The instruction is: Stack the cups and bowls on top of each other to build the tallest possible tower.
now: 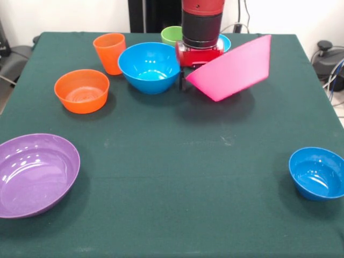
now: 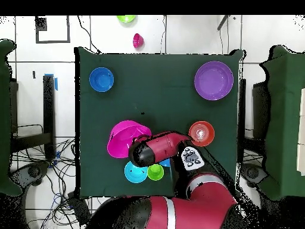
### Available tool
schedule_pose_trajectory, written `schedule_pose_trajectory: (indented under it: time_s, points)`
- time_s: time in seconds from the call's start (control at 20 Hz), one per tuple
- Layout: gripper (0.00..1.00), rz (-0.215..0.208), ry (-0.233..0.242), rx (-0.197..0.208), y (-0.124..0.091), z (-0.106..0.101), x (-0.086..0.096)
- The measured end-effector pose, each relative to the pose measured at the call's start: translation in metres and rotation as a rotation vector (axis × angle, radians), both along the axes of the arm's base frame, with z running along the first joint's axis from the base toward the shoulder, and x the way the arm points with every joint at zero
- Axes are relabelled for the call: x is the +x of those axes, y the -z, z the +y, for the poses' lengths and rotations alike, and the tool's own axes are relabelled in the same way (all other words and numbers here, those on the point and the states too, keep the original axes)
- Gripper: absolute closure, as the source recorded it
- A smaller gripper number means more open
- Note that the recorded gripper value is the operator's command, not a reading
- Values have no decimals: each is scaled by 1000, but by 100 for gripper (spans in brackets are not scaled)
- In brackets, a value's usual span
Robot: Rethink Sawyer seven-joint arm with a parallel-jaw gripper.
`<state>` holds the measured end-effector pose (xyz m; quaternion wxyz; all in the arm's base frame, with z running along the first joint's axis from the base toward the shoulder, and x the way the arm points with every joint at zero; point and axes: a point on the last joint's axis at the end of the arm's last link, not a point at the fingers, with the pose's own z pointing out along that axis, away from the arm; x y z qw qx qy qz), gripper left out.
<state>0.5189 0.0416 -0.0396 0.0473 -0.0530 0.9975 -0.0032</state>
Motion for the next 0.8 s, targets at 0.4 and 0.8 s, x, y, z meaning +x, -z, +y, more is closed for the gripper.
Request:
schedule_pose_trajectory:
  time_s: [0.4,0.8]
  points:
    - [0,-8,-9,-12,2,1,0]
    - [100,-28,-10,-10,2,0,1]
